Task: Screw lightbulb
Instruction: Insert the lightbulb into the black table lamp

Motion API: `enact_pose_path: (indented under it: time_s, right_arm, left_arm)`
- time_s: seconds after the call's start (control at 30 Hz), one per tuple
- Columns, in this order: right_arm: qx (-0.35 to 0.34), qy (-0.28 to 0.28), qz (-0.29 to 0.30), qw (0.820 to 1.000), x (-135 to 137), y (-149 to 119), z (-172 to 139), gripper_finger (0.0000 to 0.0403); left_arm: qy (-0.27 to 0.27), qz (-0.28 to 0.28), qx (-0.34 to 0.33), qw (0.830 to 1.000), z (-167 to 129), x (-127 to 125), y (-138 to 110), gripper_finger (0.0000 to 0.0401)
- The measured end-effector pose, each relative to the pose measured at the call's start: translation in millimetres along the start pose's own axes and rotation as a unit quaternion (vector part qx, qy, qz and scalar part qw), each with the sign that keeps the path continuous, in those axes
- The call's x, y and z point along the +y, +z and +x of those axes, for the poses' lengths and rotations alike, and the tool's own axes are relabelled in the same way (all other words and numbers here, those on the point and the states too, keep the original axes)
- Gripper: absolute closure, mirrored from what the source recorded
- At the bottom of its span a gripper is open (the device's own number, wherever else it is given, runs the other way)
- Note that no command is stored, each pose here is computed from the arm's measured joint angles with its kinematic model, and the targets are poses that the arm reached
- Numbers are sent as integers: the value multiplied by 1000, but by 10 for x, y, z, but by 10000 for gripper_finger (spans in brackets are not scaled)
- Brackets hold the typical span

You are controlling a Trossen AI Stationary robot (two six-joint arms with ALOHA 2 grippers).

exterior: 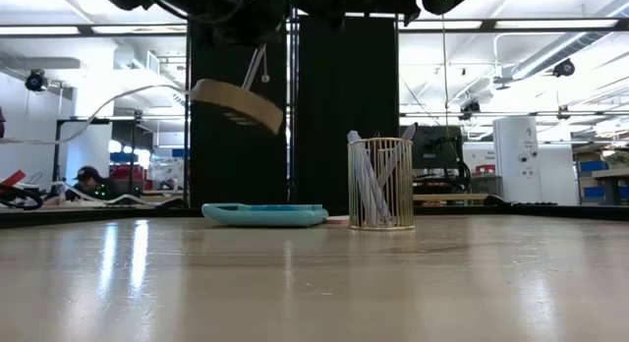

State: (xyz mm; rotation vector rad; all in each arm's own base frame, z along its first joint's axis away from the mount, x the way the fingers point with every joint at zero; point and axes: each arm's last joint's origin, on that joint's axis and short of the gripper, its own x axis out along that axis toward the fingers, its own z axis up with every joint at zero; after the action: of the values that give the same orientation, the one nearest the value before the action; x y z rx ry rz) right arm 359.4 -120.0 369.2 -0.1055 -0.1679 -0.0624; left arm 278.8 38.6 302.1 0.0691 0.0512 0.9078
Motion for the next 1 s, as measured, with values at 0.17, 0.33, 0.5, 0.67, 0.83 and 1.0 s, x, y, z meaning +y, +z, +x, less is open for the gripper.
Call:
enact_pose_path:
  time_s: [0.17, 0.33, 0.5, 0.67, 0.83, 1.0]
  right_arm:
    - [30, 44, -1, 999, 48, 117, -132, 173]
    - [45, 74, -6, 996, 223, 316, -309, 133]
    - [75, 86, 2, 993, 536, 404, -391, 130]
    - [122, 61, -15, 991, 983, 398, -454, 150]
    - [150, 78, 0, 986, 1561, 398, -649, 174]
    - [172, 61, 13, 983, 2022, 274, -873, 194]
  left_arm:
    - [-34, -24, -12, 999, -110, -9, 56, 341]
    - [-91, -49, -34, 994, -311, -23, 78, 341]
    - [-150, -87, -62, 983, -459, -143, 8, 341]
    - [-184, -88, -59, 977, -565, -350, -169, 341]
    - [-222, -80, -54, 970, -786, -595, -263, 342]
    - [-266, -89, -68, 957, -1027, -780, -363, 341]
